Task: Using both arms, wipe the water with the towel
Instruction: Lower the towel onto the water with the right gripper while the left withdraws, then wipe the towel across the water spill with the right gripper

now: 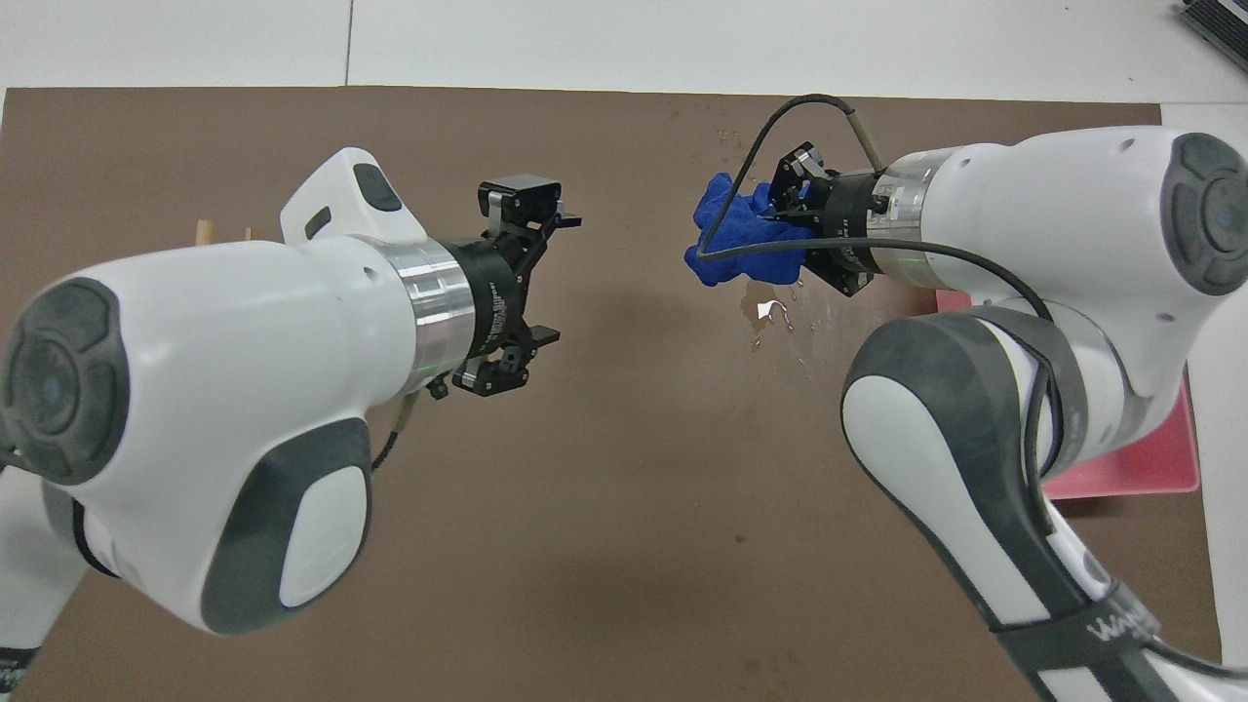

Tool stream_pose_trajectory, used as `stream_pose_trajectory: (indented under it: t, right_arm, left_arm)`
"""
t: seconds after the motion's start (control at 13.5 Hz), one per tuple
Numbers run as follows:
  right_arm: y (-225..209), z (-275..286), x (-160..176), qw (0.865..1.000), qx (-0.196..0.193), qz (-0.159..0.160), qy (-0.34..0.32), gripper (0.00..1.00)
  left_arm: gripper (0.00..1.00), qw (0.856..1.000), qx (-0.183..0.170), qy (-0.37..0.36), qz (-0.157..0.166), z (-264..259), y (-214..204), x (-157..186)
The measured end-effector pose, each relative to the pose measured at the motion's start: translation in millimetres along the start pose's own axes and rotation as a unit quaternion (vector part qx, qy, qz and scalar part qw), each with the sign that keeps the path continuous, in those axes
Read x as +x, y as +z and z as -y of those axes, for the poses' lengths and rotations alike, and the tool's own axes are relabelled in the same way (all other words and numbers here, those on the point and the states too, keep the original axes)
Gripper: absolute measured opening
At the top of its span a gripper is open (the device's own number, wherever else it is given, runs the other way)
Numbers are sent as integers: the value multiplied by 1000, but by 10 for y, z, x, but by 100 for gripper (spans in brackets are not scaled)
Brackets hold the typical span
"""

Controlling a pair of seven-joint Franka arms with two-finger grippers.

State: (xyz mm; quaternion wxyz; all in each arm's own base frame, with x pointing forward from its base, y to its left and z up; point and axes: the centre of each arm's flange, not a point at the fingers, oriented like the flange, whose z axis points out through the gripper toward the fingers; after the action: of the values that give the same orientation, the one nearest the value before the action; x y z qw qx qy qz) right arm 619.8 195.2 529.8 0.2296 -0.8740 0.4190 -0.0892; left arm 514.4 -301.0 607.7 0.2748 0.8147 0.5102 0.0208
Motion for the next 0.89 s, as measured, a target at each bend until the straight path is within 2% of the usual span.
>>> stream_pose_trajectory:
  t: [0.22,0.37,0.52,0.74,0.89]
  right_arm:
    - [691,-82,263,994,23,-39,-95,11]
    - [1125,-176,398,987,32,-62,-148,11]
    - [1466,-322,582,977,32,-80,-194,11]
    - [1905,-590,838,962,30,-106,-249,11]
    - [2172,-746,860,962,22,-105,-253,11]
  left_arm:
    - [100,990,30,137,-26,32,-143,840]
    - [100,968,70,236,-44,135,-260,1355]
    - [100,930,130,337,-61,274,-397,1752]
    - [100,853,202,481,-29,371,-767,2020]
    - [100,821,228,523,-7,398,-1098,2179]
